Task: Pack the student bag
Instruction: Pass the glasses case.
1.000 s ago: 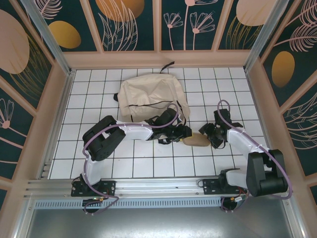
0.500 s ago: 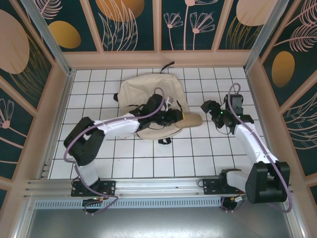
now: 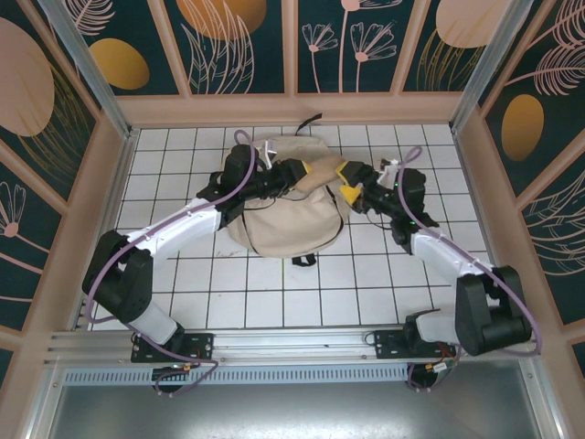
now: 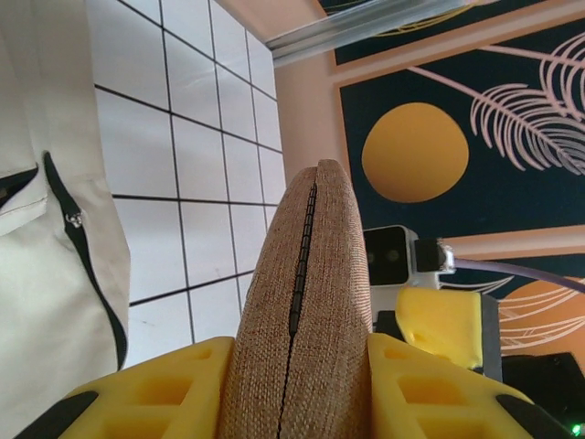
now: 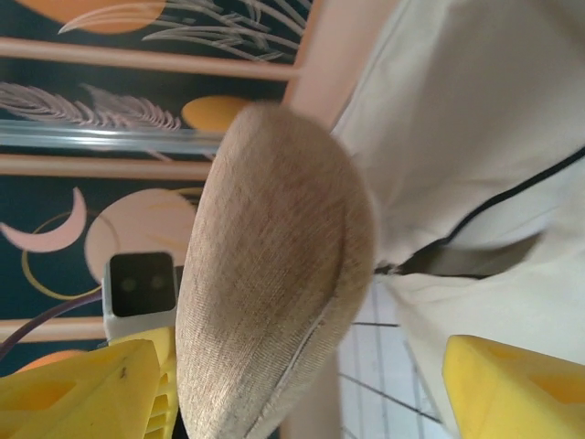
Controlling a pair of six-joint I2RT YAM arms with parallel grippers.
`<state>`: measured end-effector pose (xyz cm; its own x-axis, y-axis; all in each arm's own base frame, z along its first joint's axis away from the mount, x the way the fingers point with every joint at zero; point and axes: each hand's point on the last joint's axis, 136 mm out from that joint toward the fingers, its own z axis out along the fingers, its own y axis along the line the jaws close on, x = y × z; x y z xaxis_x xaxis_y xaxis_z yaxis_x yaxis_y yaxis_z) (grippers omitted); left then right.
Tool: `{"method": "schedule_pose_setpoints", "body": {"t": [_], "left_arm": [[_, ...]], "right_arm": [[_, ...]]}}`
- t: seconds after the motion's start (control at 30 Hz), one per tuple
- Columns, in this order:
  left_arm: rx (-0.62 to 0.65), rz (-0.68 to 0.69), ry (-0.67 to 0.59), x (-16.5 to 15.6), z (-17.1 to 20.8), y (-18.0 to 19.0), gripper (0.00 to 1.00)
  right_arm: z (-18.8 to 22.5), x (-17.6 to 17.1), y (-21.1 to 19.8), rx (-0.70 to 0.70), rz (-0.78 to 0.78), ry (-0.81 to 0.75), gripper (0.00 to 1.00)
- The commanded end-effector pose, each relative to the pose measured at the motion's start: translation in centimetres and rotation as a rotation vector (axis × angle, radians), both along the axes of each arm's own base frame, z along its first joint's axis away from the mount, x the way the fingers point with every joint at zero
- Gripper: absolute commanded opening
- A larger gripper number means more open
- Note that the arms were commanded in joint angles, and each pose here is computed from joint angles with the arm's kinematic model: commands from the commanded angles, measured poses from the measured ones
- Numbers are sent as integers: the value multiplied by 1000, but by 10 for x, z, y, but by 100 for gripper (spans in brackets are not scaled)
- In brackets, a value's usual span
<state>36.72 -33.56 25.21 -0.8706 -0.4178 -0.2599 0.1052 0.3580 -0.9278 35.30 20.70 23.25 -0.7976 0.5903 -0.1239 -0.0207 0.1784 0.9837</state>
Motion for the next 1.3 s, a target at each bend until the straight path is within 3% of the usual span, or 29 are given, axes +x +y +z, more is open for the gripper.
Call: {"method": "schedule_pose_setpoints", "body": {"t": [0.0, 0.33, 0.57, 0.63, 0.77, 0.87, 0.97, 1.1, 1.17, 1.27], "left_arm": [[-115, 33, -23, 4, 38, 6, 22], [-274, 22, 54, -6, 49, 7, 22], [-264, 29, 44, -5, 49, 9, 23], [-244, 51, 45, -2, 43, 12, 24], [-226, 71, 39, 5, 37, 11, 22], [-223, 75, 37, 11, 34, 9, 21], [-215, 82, 40, 16, 33, 6, 21], [-213, 67, 31, 20, 35, 1, 21], [-202, 75, 28, 22, 32, 2, 26], [-129, 120, 8, 27, 22, 12, 57]], "right_arm": [[54, 10, 14, 161, -4, -130, 80], [53, 24, 44, 258, 34, -79, 64], [48, 26, 52, 280, 35, -68, 40], [47, 23, 51, 262, 31, -66, 40], [49, 16, 54, 241, 43, -71, 58], [50, 11, 55, 245, 54, -78, 60], [53, 8, 55, 263, 57, -82, 53], [52, 12, 56, 256, 54, -87, 32], [45, 16, 56, 234, 42, -69, 27], [29, 21, 55, 161, 51, -36, 24]]}}
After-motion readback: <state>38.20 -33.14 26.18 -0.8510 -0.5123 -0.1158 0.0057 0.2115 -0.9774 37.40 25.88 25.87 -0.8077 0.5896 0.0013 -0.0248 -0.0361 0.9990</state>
